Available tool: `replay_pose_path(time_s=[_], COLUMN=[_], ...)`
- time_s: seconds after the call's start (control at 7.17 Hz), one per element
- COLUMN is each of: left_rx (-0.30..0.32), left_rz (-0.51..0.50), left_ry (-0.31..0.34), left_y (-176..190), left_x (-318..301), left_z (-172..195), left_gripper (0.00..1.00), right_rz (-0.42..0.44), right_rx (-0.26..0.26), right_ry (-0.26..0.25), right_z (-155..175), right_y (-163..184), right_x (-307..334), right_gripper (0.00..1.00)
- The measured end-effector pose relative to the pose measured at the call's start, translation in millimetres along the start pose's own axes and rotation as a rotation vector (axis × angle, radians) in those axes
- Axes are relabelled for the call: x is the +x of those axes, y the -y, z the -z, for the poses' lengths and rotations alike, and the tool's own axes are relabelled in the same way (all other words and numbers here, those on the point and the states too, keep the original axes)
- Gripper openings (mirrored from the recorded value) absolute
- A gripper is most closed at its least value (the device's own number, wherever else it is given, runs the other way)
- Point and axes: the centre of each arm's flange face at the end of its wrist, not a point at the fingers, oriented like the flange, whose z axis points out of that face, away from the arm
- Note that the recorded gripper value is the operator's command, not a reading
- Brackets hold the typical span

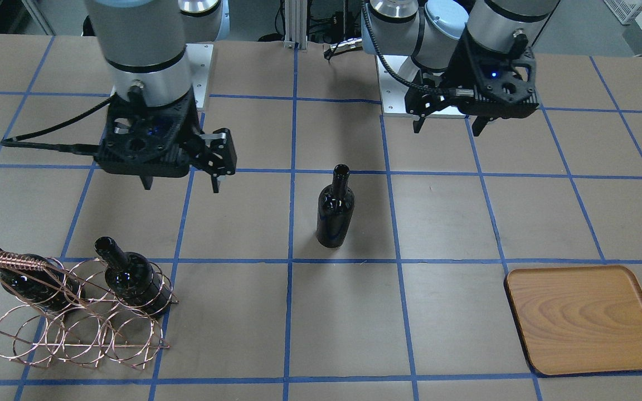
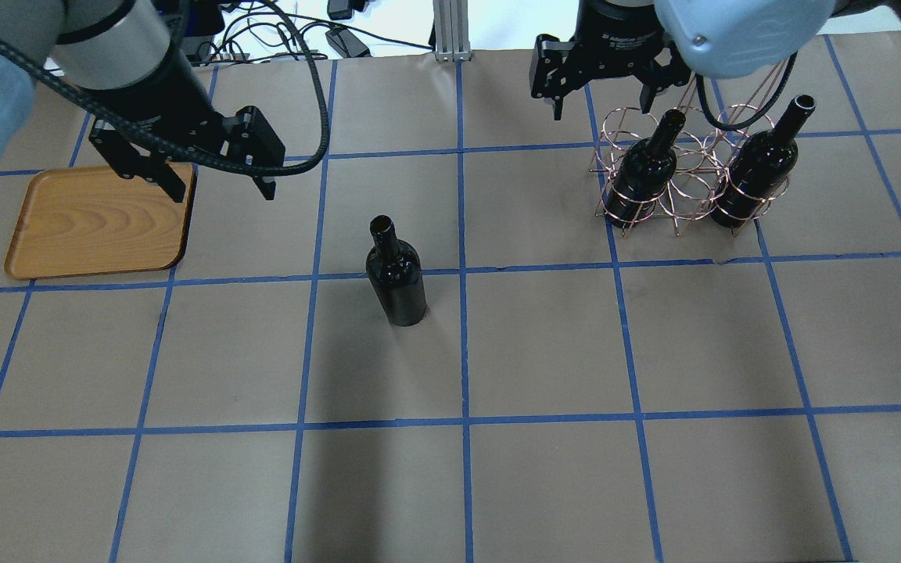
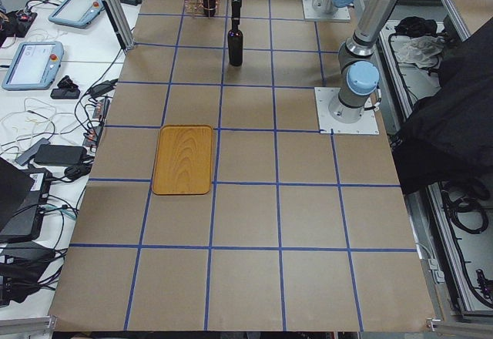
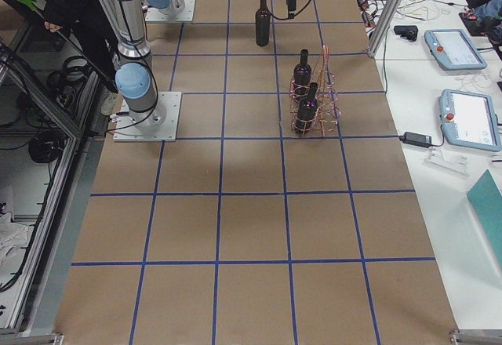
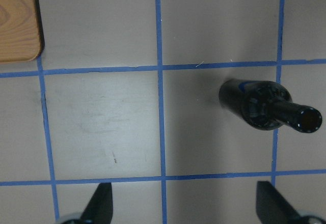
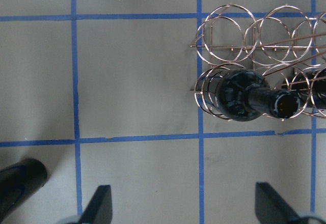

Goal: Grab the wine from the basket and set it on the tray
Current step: 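Move the left gripper over the standing bottle's neck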

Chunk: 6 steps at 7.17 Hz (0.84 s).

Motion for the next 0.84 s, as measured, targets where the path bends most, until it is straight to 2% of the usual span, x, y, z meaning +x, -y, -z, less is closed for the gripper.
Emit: replay_pose_path(time_s=[0.28, 0.56, 0.84], left_rx=[0.01, -0.017, -0.024], left_rz=[-0.018, -0.039, -0.016], left_ry=[-0.006, -0.009, -0.05], left_y=[4.1, 6.6, 12.3], left_x=[48.1, 82.0, 96.2], left_z=[-18.7, -42.6, -63.1], left_gripper=[1.0, 1.0, 1.0], right_rz=[-0.008, 0.05, 0.063], right_rx=[-0.004, -0.014, -0.029], right_ry=[0.004, 0.006, 0.006], right_z=[-0.6, -1.9, -3.2], right_y=[0.2, -9.0, -21.1], right_x=[14.3, 19.8, 22.7], right_gripper=[1.0, 1.0, 1.0])
